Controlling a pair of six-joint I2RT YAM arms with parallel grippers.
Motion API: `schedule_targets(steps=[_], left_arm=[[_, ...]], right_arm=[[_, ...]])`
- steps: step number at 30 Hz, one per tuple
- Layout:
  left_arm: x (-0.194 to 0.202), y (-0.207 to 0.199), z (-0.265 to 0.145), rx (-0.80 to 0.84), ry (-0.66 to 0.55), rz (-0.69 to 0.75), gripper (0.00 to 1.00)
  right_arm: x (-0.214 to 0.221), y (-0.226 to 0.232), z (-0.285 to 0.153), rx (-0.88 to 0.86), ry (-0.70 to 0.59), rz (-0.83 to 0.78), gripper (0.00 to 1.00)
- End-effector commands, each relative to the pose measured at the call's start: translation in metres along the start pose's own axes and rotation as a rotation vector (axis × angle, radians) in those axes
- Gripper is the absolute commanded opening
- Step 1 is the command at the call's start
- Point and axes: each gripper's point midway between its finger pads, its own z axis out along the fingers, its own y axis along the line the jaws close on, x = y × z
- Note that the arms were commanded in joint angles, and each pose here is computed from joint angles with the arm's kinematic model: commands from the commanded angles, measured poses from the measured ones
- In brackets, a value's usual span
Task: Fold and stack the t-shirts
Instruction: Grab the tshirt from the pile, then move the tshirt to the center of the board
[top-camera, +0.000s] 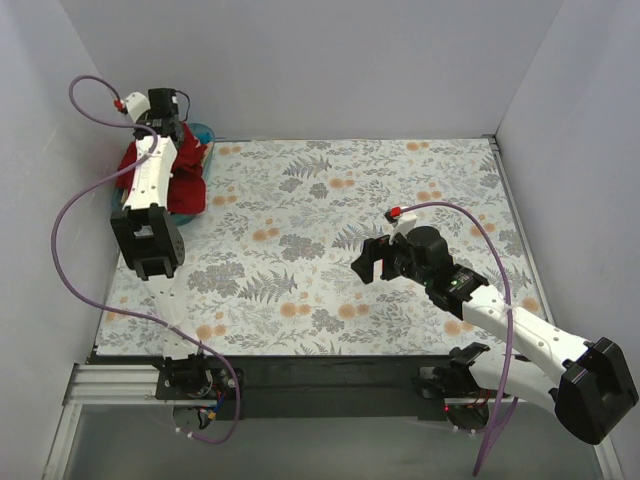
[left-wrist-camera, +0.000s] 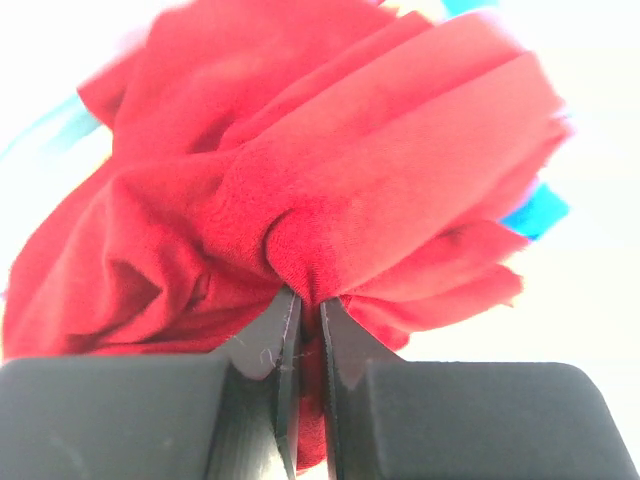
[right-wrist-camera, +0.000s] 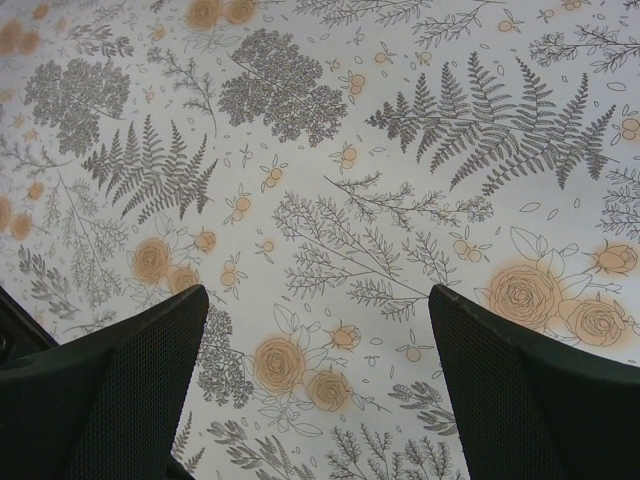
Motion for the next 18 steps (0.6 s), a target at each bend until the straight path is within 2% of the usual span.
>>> schedule_targets(steps=[1,5,6,10,11,13,14,18], left_arm=[[-0.104,-0.013,-0.096,0.22,-0.193,-0.089,0.0],[-0.145,-0.031,-0.17,0.498,-0.282,-0.117,0.0],[-0.164,-0.029,-0.199,0.561,-0.333,-0.142,0.0],[-0.19,-0.041,-0.289,0.78,-0.425,-0.124,0.0],[-0.181,-0.055,-0.321,0.846,-0.441,-0.084,0.0],[-0.184,-0.058,-0.371,0.931,-0.5,-0.077,0.0],[-0.169,-0.07,-0.401,0.987,-0.5,-0.059,0.0],[-0.14,-0.078,-0.458,1.104,-0.473,-0.075,0.0]], right_arm=[[-0.033,0.008,-0.006,-0.01,-0.096,-0.02,0.98],[-0.043,0.003,-0.009,0.025,-0.131,-0.017,0.98],[-0.046,0.003,-0.01,0.027,-0.14,-0.019,0.98],[-0.065,0.007,-0.014,0.025,-0.183,-0.026,0.97],[-0.067,0.007,-0.015,0.031,-0.19,-0.029,0.97],[-0.076,0.007,-0.018,0.038,-0.214,-0.035,0.98],[-0.082,0.007,-0.021,0.046,-0.231,-0.038,0.97],[-0.104,0.012,-0.032,0.049,-0.292,-0.048,0.97]])
